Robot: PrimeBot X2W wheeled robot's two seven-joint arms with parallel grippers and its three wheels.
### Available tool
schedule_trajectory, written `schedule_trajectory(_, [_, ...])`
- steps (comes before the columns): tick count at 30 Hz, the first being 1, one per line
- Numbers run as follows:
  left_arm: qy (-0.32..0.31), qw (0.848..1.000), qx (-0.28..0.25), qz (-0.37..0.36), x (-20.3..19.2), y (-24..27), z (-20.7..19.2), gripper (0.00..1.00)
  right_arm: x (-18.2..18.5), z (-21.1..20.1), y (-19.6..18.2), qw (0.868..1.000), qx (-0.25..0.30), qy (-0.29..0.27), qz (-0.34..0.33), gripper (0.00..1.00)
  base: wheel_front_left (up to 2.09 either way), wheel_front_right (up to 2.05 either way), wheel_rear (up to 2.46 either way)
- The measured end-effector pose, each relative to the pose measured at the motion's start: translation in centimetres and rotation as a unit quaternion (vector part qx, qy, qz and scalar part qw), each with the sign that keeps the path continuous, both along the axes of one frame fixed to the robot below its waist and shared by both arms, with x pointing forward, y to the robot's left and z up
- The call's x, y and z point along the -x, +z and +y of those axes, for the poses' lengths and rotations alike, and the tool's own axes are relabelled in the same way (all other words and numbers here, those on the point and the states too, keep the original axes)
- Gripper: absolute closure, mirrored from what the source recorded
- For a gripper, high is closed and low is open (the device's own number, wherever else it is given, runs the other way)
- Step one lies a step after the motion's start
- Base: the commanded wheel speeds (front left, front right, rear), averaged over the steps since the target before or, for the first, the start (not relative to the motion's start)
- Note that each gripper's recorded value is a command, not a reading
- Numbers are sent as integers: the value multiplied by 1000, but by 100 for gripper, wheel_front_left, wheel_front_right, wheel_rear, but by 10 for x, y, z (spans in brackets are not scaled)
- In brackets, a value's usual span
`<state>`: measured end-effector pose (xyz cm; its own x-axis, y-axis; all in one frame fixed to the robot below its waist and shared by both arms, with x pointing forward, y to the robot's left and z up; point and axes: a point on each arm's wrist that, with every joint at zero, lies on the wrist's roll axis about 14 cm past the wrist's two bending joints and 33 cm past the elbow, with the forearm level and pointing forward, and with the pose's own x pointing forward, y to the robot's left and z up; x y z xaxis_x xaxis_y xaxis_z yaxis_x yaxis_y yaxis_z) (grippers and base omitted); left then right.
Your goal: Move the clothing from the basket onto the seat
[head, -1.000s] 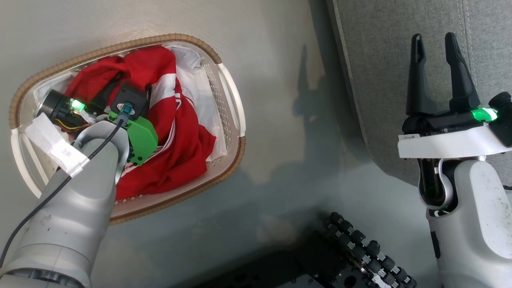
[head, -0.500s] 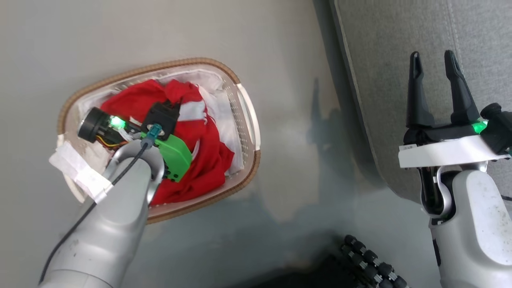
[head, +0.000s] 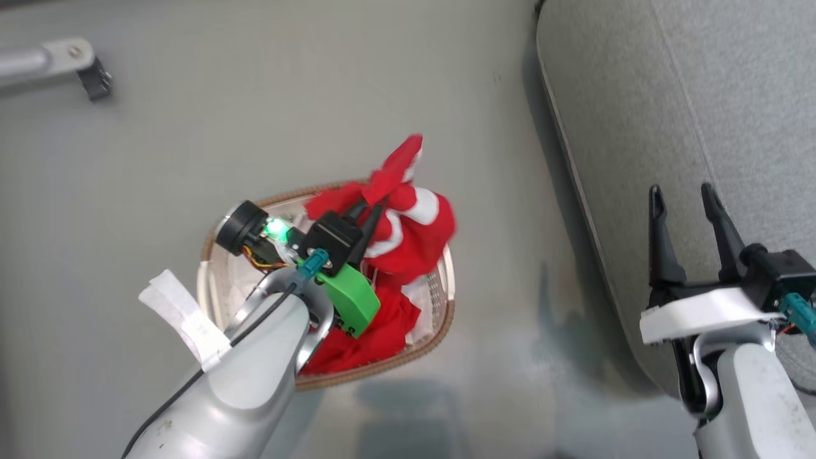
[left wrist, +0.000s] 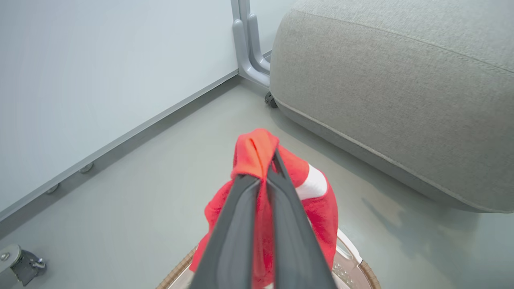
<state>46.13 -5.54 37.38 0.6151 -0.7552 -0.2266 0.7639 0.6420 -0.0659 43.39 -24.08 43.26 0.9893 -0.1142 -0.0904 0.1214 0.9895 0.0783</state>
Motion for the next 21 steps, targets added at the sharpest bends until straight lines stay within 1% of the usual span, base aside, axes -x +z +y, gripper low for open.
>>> schedule_trajectory(2, [-10, 999, 5, -31, 7, 31, 2, 100, 12, 5, 9, 1000, -2, 5, -5, 0, 0, 0, 0])
schedule_trajectory(5, [-16, 998, 7, -64, 11, 63, 8, 100, 24, 10, 20, 1000, -6, 10, -16, 0, 0, 0, 0])
schedule_trajectory(9, [-28, 992, 7, -124, 15, 114, 9, 100, 38, 17, 38, 999, -7, 19, -37, 0, 0, 0, 0])
schedule_trajectory(12, [-41, 986, 7, -164, 22, 152, 5, 100, 47, 21, 52, 998, -7, 24, -57, 0, 0, 0, 0])
schedule_trajectory(14, [-54, 980, -3, -190, 27, 176, 3, 100, 51, 24, 64, 997, -7, 30, -73, 0, 0, 0, 0])
schedule_trajectory(18, [-64, 967, -10, -245, 33, 224, 3, 100, 56, 33, 83, 994, -8, 43, -101, 0, 0, 0, 0])
schedule_trajectory(21, [-67, 960, -13, -272, 37, 250, 3, 100, 59, 39, 95, 992, -7, 52, -118, 0, 0, 0, 0])
